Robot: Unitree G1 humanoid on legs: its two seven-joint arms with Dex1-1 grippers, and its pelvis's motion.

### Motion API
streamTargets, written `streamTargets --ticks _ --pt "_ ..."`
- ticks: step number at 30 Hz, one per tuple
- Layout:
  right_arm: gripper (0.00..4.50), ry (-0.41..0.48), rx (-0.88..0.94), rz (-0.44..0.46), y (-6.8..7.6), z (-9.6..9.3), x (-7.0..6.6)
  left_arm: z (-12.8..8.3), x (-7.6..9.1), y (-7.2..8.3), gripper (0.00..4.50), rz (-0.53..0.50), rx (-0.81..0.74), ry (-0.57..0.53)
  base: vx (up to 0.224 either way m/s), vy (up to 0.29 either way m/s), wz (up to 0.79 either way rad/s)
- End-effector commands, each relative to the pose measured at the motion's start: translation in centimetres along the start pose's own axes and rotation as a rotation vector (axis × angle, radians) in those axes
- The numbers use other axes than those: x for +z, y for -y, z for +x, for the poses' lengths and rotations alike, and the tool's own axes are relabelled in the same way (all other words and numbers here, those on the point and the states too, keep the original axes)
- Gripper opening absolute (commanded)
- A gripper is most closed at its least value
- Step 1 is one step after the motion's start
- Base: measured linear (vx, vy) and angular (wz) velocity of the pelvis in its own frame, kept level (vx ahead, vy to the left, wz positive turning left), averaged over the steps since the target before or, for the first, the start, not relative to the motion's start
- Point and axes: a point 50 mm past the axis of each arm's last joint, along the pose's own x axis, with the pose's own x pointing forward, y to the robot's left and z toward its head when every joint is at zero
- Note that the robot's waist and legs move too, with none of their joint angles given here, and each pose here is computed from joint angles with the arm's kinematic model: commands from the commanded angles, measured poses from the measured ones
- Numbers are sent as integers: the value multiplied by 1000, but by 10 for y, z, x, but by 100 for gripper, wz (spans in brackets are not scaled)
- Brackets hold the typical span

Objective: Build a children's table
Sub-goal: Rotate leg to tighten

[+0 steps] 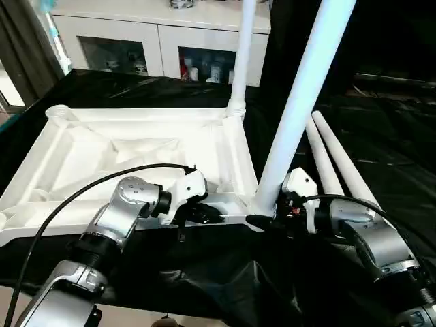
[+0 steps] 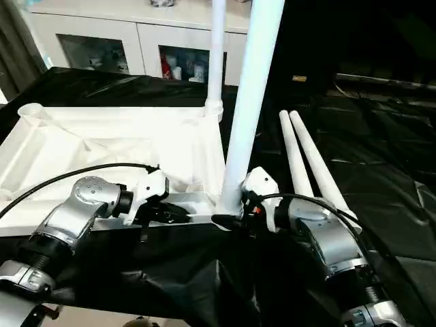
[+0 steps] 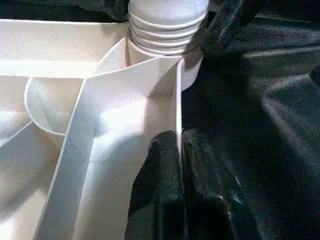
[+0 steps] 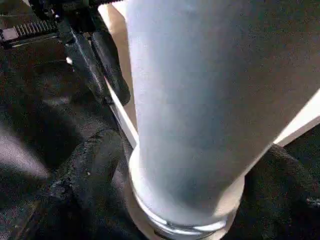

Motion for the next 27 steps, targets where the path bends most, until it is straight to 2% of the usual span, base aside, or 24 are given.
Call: streamTargets --ticks 1,6,12,13,16,19,24,27 --pt "364 6 2 20 -1 6 1 9 9 6 0 18 -63 66 0 0 0" --pt "322 36 13 40 -2 7 3 7 11 4 0 16 -56 68 0 0 0" --pt "280 40 -16 110 -9 12 -8 8 8 0 0 -10 3 56 0 0 0" --pt "277 21 -81 145 -7 15 -16 12 5 -6 0 -34 80 34 0 0 0" --pt "274 2 -134 167 -6 20 -22 15 5 -10 0 -41 145 29 0 0 0" --pt "272 -14 -275 226 -7 36 -32 30 9 -20 0 -85 292 15 0 0 0" --pt "272 -26 -667 420 7 63 -34 61 28 -34 0 -163 537 15 0 0 0" --pt "272 -24 -750 463 9 74 -29 76 42 -34 0 -159 548 37 0 0 0"
